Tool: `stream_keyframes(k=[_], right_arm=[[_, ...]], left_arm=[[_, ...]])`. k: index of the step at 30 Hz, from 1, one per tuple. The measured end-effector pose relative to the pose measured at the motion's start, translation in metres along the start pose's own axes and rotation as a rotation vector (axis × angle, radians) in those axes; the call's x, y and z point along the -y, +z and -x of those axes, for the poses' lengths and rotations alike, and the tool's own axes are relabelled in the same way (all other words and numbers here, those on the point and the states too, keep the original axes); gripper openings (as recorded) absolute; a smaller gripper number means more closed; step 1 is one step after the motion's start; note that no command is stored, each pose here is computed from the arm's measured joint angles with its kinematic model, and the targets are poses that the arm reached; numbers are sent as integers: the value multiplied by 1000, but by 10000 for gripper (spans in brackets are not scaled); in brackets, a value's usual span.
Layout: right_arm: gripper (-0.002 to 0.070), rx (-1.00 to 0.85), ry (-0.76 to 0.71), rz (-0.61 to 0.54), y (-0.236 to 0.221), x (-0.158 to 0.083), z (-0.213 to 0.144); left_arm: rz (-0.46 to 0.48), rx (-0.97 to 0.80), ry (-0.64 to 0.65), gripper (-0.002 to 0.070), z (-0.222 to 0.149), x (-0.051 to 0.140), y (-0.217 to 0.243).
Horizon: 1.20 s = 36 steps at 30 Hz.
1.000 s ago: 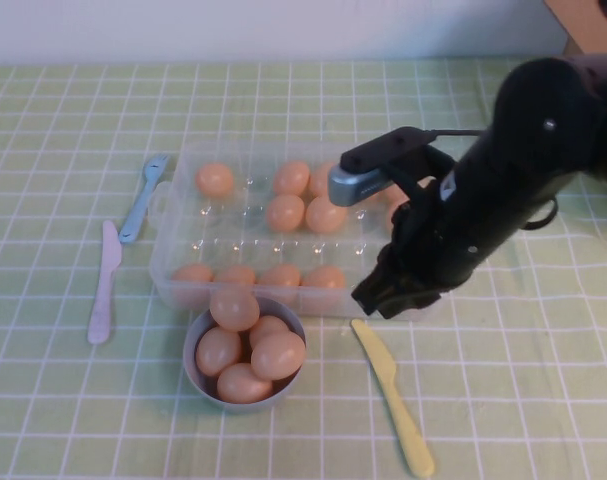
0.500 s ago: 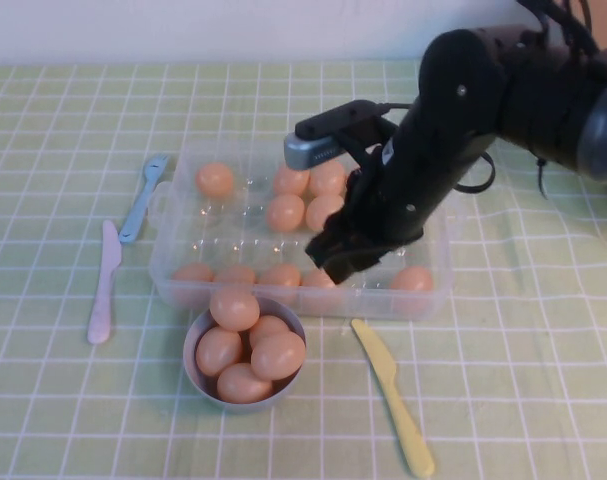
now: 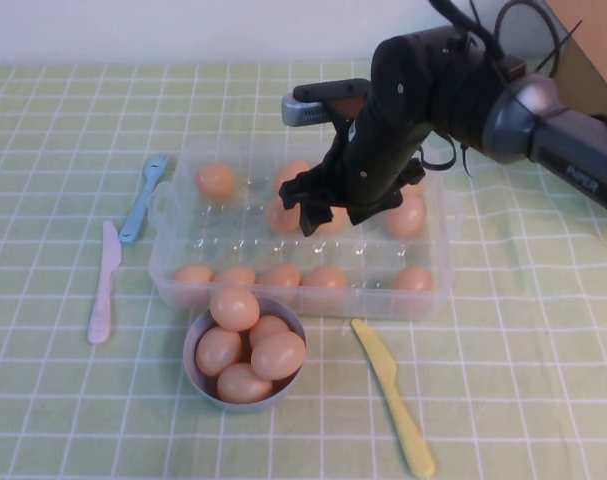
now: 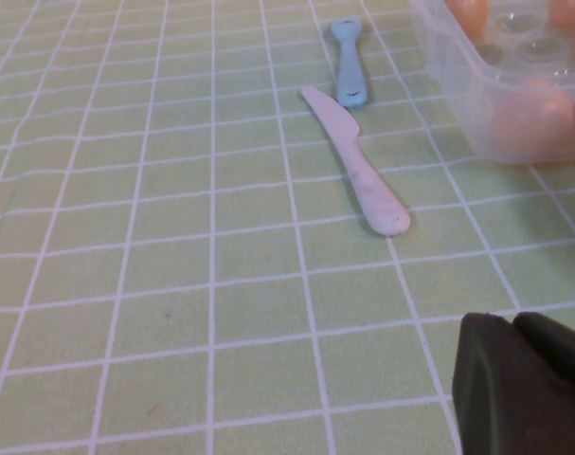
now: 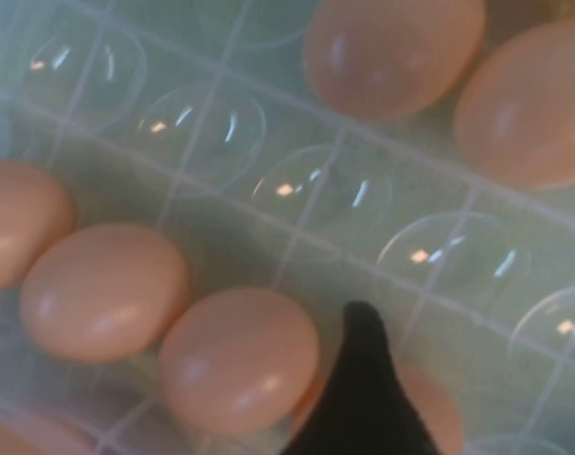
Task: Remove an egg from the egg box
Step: Pick up the egg from the plastic box
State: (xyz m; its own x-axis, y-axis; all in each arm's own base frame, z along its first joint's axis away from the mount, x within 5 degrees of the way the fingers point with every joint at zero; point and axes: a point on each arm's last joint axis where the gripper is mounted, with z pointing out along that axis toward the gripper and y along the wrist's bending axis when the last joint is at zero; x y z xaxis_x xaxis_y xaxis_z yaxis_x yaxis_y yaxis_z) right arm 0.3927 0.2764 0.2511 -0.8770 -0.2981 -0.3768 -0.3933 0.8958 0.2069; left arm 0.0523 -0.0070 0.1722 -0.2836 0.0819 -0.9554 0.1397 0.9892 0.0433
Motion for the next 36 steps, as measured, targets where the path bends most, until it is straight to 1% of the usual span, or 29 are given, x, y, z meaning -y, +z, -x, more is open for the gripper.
stream_keyframes(k=[9,18,29,36], right_arm=[[459,73,26,2,18,10,13],[459,96,51,-10,40,24,18],[459,131,54,-2,48,25,21],[459,114,57,-6,59,27,18]], left_arm=[[0,0,0,-4,0,0,0],[0,0,0,-4,0,0,0],[0,0,1,-4,0,0,0],[0,0,1,-4,0,0,0]])
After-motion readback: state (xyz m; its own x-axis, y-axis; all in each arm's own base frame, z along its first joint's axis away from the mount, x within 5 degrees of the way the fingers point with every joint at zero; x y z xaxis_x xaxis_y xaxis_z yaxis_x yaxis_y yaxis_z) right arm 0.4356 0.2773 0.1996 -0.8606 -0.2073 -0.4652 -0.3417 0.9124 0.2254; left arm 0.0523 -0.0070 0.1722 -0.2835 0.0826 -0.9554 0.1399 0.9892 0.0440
